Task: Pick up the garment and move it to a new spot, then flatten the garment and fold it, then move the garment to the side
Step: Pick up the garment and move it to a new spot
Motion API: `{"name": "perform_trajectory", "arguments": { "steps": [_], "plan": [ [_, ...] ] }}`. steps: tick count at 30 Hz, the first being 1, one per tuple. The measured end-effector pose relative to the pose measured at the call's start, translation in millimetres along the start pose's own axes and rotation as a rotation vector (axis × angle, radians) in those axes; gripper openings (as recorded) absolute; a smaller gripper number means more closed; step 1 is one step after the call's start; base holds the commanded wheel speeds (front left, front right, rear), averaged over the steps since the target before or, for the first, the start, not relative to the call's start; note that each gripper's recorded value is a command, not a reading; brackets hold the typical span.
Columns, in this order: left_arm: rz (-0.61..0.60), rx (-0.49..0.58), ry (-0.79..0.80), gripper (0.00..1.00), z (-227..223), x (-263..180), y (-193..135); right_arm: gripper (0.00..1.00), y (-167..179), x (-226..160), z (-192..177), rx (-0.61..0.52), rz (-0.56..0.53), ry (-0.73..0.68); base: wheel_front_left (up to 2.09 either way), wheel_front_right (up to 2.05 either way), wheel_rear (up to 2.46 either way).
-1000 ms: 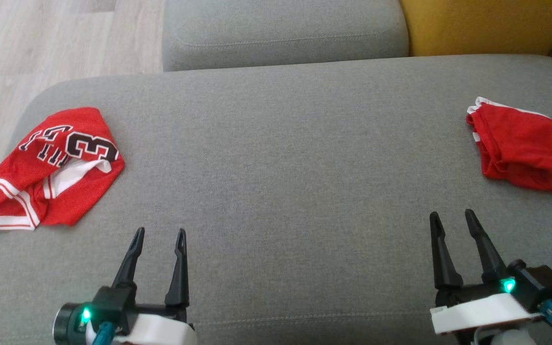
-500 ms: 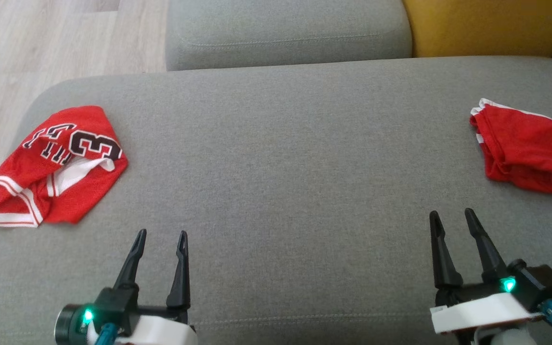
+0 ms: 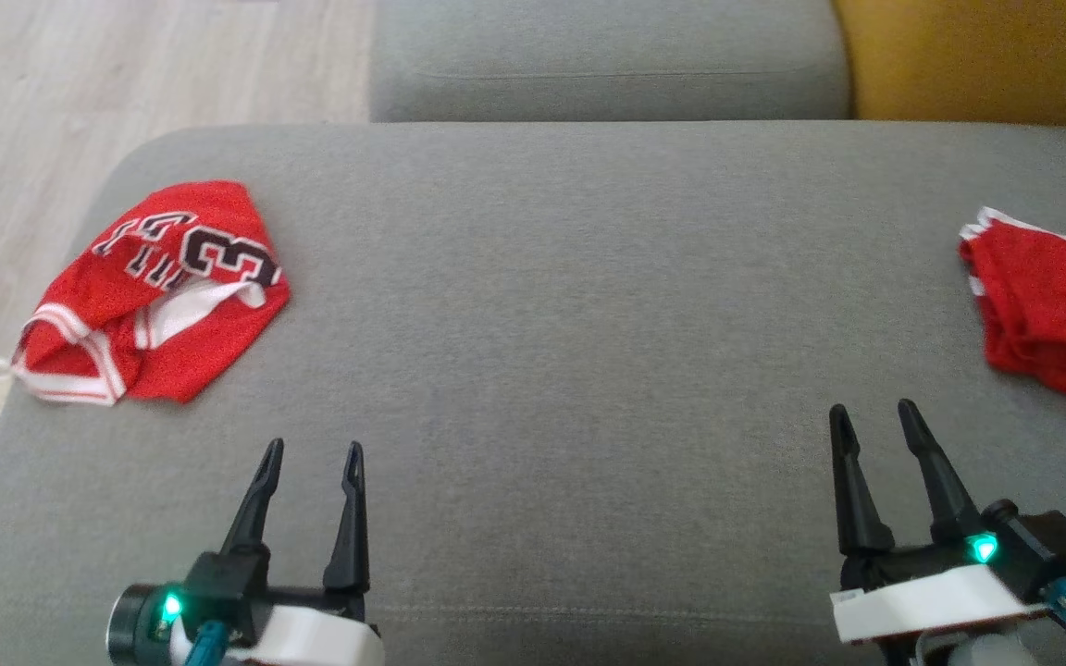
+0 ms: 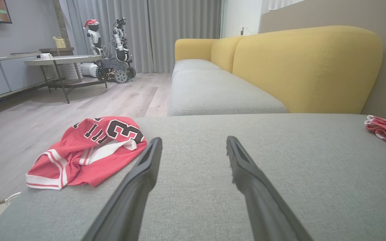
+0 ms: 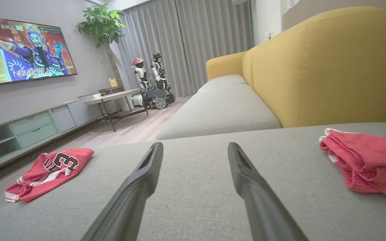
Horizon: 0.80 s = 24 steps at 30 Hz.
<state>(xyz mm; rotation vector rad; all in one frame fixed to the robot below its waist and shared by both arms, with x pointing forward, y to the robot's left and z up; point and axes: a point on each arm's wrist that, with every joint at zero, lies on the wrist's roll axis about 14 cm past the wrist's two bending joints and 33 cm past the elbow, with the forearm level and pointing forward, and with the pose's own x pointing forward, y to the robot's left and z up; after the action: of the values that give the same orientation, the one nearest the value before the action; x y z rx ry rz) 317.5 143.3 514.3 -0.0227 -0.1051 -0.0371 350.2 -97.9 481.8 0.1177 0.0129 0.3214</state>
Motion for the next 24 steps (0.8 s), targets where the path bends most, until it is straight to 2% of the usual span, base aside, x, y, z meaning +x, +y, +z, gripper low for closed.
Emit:
{"name": "perform_trajectory", "arguments": {
  "steps": [14, 24],
  "plan": [
    [0.199, 0.008, -0.007, 1.0, 5, -29, 49, 1.0, 62, 30, -9, 0.01, 0.209, 0.031, 0.0, 0.0, 0.0],
    [0.306, 0.022, -0.026, 1.0, 14, -49, 74, 1.0, 94, 42, -14, 0.019, 0.312, 0.046, 0.0, 0.0, 0.0]
  ]
}}
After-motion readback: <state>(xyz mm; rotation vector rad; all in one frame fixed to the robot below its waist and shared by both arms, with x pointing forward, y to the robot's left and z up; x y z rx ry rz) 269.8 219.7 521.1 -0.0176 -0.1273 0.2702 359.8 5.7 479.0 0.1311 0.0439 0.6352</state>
